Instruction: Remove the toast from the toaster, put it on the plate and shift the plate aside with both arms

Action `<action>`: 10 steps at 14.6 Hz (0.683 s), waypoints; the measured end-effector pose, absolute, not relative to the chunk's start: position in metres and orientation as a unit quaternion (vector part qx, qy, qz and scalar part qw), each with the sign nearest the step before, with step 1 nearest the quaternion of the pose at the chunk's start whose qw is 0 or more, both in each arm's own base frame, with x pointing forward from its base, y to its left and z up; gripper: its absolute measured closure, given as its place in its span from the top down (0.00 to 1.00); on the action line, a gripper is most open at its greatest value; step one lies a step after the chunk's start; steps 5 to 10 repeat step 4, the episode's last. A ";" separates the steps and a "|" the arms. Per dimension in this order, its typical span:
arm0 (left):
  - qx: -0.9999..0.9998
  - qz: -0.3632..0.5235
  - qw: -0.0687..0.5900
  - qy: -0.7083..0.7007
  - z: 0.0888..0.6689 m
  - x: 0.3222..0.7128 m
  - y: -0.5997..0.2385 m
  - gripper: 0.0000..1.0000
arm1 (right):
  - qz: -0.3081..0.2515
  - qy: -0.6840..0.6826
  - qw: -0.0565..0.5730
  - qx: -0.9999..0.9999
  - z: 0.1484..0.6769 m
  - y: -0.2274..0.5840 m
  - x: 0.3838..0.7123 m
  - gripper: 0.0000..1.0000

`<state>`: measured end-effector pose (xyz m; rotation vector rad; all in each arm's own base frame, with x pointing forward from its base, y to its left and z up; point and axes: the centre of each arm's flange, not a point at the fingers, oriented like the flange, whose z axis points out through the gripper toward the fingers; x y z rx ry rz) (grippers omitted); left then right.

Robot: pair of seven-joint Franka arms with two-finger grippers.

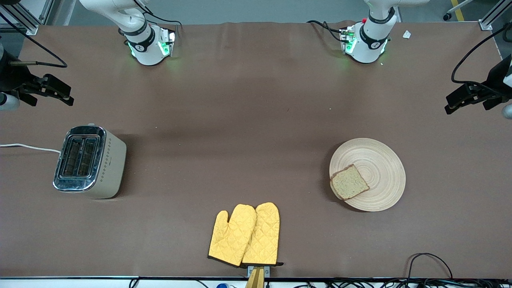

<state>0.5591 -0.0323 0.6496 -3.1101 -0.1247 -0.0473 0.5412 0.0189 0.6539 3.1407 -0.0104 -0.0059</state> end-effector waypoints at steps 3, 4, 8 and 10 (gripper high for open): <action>-0.999 -0.013 0.007 -0.036 0.650 0.551 -0.038 1.00 | -0.005 -0.019 0.000 1.000 0.661 -0.004 0.538 1.00; -0.999 -0.014 0.006 -0.034 0.651 0.550 -0.039 1.00 | -0.011 -0.021 0.000 1.000 0.660 -0.011 0.537 1.00; -0.999 -0.014 0.006 -0.034 0.651 0.550 -0.039 1.00 | -0.011 -0.021 0.000 1.000 0.660 -0.011 0.537 1.00; -0.999 -0.014 0.006 -0.034 0.651 0.550 -0.039 1.00 | -0.011 -0.021 0.000 1.000 0.660 -0.011 0.537 1.00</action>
